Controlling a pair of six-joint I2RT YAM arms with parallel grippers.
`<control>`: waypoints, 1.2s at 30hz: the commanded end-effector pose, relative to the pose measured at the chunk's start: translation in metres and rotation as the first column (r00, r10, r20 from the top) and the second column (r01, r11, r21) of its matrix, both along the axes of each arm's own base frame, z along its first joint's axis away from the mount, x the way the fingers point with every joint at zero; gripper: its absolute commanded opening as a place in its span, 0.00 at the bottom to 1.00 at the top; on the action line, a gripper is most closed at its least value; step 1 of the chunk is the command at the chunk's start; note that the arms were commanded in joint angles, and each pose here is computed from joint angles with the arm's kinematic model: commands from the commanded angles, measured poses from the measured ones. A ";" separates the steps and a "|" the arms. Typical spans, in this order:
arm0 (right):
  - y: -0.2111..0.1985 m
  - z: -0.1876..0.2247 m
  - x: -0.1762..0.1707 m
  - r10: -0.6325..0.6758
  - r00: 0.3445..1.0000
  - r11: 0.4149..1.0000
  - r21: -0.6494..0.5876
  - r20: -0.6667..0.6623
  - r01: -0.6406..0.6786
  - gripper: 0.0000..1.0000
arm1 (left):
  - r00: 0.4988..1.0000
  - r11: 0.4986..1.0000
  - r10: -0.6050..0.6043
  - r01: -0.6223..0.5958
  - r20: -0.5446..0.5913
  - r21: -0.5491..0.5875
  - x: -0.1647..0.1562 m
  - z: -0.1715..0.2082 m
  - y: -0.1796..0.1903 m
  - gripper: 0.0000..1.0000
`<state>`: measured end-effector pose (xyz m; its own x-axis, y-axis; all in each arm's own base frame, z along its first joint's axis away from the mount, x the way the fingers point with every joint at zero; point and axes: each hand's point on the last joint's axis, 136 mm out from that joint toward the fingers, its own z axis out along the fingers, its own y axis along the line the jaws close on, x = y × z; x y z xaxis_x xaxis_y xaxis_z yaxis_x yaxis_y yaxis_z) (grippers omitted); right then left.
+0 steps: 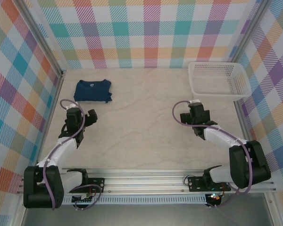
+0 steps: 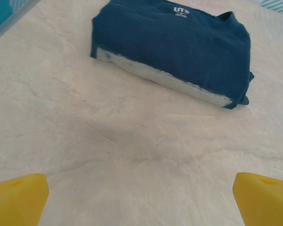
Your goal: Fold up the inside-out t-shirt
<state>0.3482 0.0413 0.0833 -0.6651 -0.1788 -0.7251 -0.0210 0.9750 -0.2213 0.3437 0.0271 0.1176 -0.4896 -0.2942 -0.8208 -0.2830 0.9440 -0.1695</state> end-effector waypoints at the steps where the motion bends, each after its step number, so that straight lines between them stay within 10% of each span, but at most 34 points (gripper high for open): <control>1: -0.006 0.012 0.020 0.013 0.987 0.996 0.089 0.160 -0.028 1.00 | 0.980 0.994 -0.112 0.107 0.164 0.037 0.031 0.021 -0.016 1.00; 18: -0.026 0.015 0.042 -0.006 0.906 0.960 0.257 0.424 -0.114 1.00 | 0.971 0.971 -0.213 0.198 0.105 0.133 0.058 -0.035 -0.034 1.00; 36: -0.026 0.008 0.049 -0.015 0.938 0.959 0.270 0.347 -0.084 1.00 | 0.971 0.971 -0.214 0.199 0.107 0.133 0.058 -0.034 -0.034 1.00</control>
<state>0.3894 0.0126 0.0778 -0.4063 0.0303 -0.9132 -0.0156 0.9991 0.0401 0.3998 -0.0029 0.0774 -0.4499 -0.1092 -0.8864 -0.0914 0.9929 -0.0759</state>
